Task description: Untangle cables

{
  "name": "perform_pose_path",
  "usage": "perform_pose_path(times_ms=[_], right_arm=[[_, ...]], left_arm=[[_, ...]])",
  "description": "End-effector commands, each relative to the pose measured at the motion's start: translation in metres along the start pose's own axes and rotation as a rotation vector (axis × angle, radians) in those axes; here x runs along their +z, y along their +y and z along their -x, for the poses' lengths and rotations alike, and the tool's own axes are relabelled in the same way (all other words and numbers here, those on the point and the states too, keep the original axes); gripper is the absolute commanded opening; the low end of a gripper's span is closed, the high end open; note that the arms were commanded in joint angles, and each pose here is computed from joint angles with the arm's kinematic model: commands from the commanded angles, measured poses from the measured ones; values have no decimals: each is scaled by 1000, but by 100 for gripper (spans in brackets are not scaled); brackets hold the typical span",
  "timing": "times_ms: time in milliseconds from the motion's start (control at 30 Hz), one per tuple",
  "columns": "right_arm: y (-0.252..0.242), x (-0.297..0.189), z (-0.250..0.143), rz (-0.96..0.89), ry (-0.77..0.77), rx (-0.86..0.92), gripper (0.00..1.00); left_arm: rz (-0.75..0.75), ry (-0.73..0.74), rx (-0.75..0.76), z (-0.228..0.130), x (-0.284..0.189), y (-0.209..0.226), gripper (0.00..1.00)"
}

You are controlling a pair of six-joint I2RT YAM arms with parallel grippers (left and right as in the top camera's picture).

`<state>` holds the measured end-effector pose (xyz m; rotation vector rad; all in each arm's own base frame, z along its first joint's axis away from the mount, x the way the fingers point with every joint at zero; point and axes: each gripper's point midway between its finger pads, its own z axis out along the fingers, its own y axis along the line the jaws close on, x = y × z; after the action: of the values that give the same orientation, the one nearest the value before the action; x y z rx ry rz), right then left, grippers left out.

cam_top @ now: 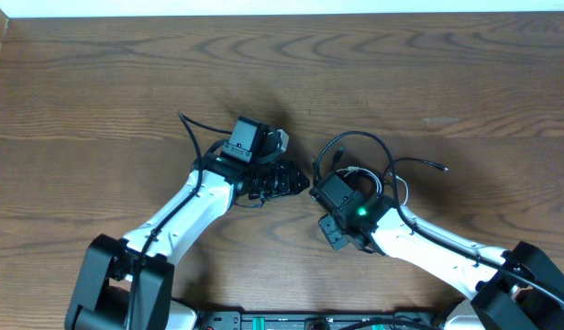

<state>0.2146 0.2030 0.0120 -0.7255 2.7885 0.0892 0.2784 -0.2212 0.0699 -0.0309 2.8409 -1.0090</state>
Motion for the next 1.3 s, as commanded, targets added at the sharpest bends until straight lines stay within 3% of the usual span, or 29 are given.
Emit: perform_pose_path(times_ms=[0, 167, 267, 333, 433, 567, 800, 1067, 1167, 1267], right_arm=[[-4, -3, 10, -24, -34, -18, 40], [-5, -3, 16, -36, -59, -27, 40], [-2, -14, 20, -17, -64, -23, 27], [0, -27, 29, -4, -103, -10, 27], [-3, -47, 46, 12, -179, 23, 30], [-16, -61, 58, 38, -227, 100, 49], [-51, -42, 36, -13, -95, 93, 49], [-51, -4, 15, -30, 37, -42, 47], [-51, 10, 6, -33, 90, -61, 36], [-46, 19, -1, -1, 128, -50, 11]], left_arm=[[-17, -6, -2, 8, 1, -7, 49], [58, -85, 14, 24, 0, 4, 49], [65, -134, 41, 35, -2, 4, 50], [45, -149, 53, 39, -2, -1, 50], [11, -141, 71, 39, -2, -9, 50], [8, -138, 110, 39, -2, -10, 54], [20, -167, 105, 50, -11, 2, 69], [31, -186, 121, 57, -17, 11, 73], [20, -172, 146, 55, -16, 9, 73], [9, -161, 164, 52, -16, 8, 73]])
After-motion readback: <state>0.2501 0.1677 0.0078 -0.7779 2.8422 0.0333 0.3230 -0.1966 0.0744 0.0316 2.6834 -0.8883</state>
